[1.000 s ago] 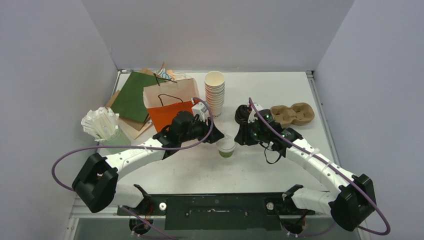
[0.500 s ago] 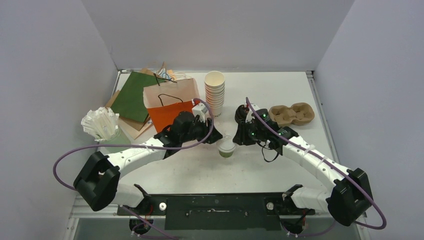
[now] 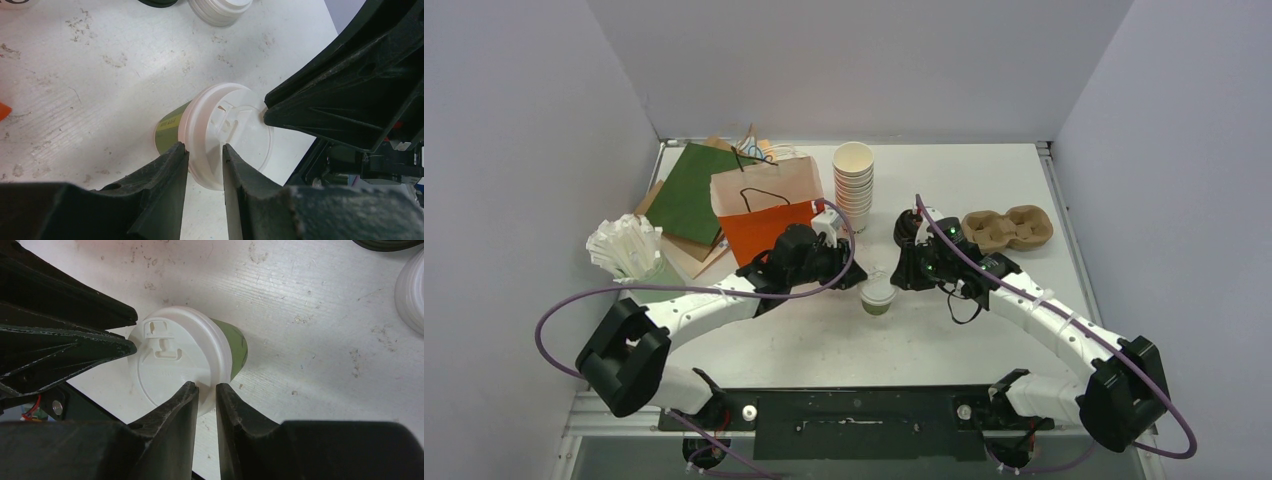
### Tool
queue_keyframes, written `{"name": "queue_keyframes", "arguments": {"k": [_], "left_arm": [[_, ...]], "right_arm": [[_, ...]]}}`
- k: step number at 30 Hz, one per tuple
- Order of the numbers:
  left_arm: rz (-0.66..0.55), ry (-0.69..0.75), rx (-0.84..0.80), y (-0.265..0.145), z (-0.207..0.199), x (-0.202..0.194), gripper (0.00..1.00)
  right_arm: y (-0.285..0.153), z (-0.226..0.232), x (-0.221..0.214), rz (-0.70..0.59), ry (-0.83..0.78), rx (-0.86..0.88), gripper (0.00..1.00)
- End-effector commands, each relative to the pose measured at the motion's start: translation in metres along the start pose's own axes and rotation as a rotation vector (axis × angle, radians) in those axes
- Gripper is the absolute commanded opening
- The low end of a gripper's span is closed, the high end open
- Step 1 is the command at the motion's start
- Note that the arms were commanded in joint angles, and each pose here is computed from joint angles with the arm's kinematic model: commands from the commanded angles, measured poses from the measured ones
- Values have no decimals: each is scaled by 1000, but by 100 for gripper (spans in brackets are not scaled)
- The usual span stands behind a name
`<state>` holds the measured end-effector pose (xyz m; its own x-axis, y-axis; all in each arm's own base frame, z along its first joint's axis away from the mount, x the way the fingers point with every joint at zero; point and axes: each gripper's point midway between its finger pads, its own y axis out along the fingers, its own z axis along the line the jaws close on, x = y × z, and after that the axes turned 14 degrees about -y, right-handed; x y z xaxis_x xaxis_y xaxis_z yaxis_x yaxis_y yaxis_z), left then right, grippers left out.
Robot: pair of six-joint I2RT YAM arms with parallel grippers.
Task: Pack the takeout coffee
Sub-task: Close the cup lid on the coffee cup.
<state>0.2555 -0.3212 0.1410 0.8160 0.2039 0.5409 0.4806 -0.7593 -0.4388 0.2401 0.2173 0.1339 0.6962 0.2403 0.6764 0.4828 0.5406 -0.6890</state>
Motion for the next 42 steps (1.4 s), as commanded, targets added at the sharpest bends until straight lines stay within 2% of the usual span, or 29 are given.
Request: {"name": "queue_keyframes", "arguments": {"k": [1,15,22,42], "left_arm": [[-22,25,-34,4,-14,11,29],[-72,46,-23,-16,-25,26,37],[-41,34,-60,-13,-32,20,25],[18,35,-13,6,-14,3,22]], "right_arm": [[-1,-2,19,-41,-10,-11,21],[0,-1,20,-39,-12,-11,21],[1,-1,20,-37,-13,-8,20],[6,-2,12,-19,-3,-6,19]]}}
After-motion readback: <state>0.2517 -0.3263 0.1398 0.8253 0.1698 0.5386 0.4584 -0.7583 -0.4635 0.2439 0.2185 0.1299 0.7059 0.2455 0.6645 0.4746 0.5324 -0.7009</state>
